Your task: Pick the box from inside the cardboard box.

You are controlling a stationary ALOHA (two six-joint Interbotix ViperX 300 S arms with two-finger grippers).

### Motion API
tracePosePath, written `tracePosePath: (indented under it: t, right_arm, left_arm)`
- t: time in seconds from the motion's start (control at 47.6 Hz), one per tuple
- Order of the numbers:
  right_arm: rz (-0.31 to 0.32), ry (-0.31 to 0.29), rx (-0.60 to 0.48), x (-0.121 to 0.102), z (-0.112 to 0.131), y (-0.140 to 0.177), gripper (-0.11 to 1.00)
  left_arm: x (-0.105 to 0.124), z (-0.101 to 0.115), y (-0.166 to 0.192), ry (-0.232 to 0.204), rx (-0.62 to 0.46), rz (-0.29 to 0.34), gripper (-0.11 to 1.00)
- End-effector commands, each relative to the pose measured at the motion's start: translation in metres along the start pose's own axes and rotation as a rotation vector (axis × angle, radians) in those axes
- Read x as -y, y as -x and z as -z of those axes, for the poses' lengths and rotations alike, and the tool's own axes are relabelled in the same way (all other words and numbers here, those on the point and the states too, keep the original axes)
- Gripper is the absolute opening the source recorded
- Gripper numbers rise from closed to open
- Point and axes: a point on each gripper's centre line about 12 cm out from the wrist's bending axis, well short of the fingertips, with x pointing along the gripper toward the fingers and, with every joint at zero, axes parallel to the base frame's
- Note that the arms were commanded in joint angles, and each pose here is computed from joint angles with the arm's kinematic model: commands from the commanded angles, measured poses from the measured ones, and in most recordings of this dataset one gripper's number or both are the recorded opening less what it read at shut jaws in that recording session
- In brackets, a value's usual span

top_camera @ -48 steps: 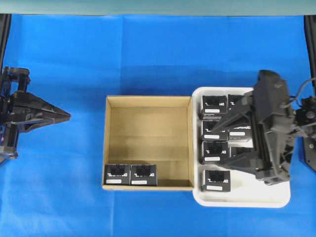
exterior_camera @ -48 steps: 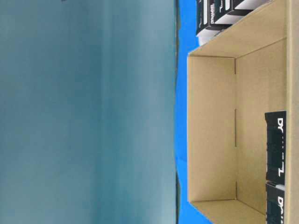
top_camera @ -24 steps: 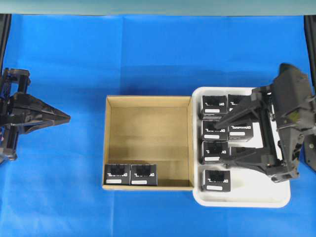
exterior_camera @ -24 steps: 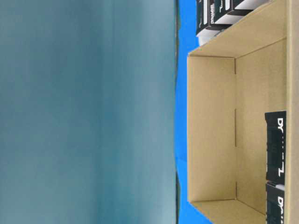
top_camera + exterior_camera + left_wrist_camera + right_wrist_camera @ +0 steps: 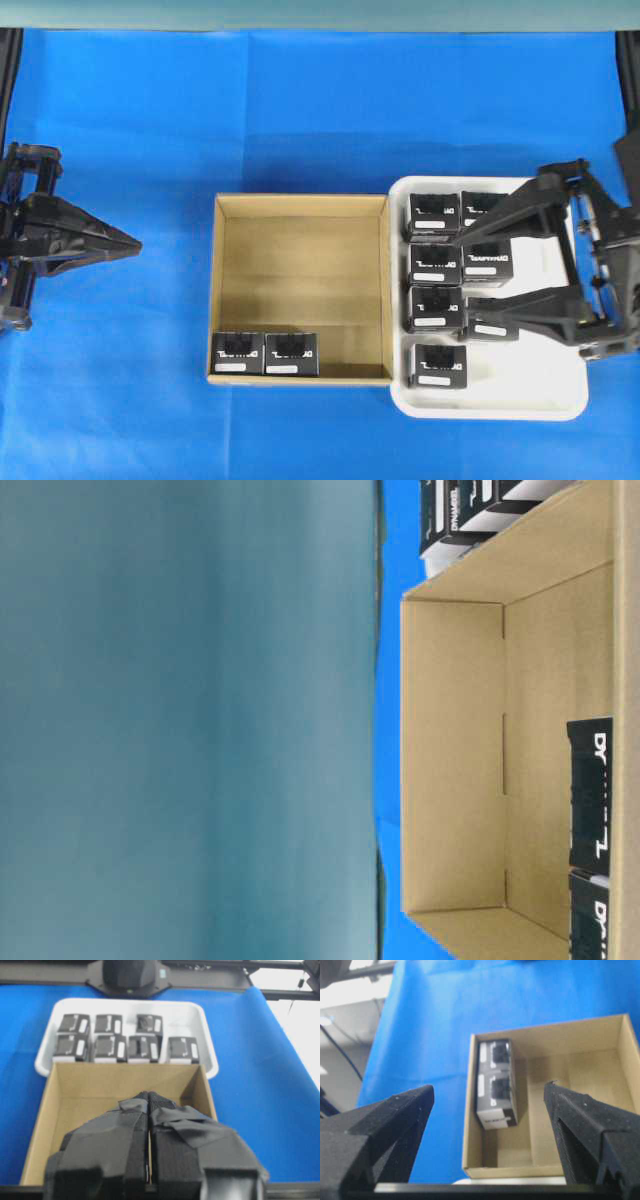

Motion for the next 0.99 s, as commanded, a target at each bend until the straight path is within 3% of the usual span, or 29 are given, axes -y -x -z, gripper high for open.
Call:
tracePosePath:
  t: [0.0, 0.966]
  right_arm:
    - [-0.004, 0.001, 0.03, -0.0005, -0.004, 0.0054, 0.93]
    - [-0.006, -0.003, 0.03, 0.001, 0.0039, 0.014, 0.93]
  left_arm:
    - [0.0012, -0.0119, -0.0009, -0.003, 0.032, 0.005, -0.04]
    - [0.0012, -0.0107, -0.0021, -0.009, 0.026, 0.005, -0.04]
